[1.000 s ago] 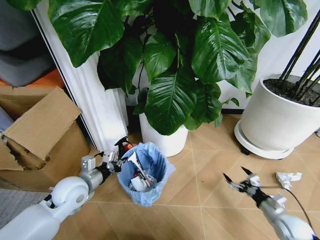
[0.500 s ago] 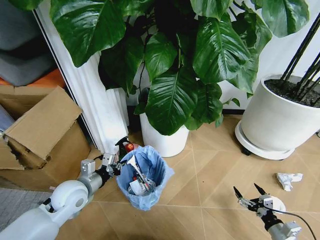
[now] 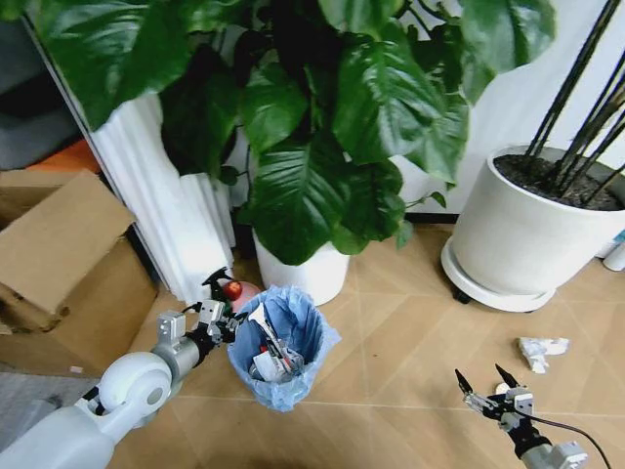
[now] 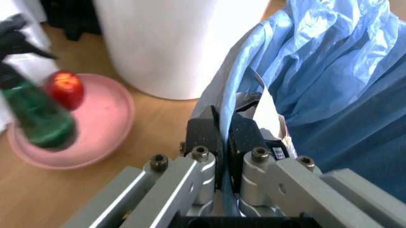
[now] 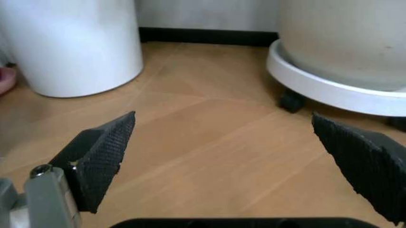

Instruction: Pick up the trash bin and place the garbage on the floor into it.

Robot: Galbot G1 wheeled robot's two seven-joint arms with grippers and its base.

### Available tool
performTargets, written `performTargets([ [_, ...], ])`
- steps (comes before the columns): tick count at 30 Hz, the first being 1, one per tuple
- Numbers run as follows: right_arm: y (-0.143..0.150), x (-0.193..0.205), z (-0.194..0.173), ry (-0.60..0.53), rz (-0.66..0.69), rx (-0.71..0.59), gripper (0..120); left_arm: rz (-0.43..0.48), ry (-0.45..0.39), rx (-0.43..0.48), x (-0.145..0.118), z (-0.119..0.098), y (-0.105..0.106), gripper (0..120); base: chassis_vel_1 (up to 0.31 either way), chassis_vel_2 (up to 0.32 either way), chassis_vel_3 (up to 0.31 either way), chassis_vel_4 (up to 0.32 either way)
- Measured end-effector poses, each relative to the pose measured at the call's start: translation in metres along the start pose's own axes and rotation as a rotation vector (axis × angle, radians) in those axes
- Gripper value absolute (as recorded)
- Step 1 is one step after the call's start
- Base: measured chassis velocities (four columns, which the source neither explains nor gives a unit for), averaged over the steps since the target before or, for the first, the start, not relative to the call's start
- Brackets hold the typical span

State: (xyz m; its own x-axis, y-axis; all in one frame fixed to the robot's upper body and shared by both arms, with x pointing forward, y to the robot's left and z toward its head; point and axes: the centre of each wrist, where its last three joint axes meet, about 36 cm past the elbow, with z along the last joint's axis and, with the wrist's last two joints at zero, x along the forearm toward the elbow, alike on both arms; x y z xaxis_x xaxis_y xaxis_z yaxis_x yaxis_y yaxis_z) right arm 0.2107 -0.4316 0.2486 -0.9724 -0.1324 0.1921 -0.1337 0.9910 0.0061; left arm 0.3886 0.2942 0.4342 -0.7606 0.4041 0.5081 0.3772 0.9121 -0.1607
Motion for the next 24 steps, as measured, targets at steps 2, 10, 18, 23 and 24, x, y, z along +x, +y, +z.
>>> performTargets([
  [2,0.0000,0.0000,0.0001,-0.001,-0.001,0.000,100,0.000,0.000,0.000,0.0000,0.0000,-0.0002,0,-0.196,-0.228,0.236,0.234],
  [10,-0.0007,-0.0002,-0.0003,-0.005,-0.006,0.003,100,0.003,0.000,0.001,-0.0005,0.0007,-0.0014,0,-0.209,-0.213,0.204,0.213],
  [18,0.0002,-0.0019,0.0002,-0.009,-0.012,0.004,100,0.007,0.000,0.001,-0.0010,0.0006,-0.0028,0,-0.192,-0.182,0.183,0.180],
  [23,-0.0006,-0.0037,-0.0002,-0.013,-0.018,0.008,100,0.010,0.000,-0.001,-0.0010,0.0004,-0.0038,0,-0.184,-0.183,0.188,0.185],
  [24,-0.0007,-0.0040,-0.0003,-0.013,-0.020,0.010,100,0.011,0.001,-0.002,-0.0009,0.0006,-0.0043,0,-0.164,-0.195,0.175,0.195],
])
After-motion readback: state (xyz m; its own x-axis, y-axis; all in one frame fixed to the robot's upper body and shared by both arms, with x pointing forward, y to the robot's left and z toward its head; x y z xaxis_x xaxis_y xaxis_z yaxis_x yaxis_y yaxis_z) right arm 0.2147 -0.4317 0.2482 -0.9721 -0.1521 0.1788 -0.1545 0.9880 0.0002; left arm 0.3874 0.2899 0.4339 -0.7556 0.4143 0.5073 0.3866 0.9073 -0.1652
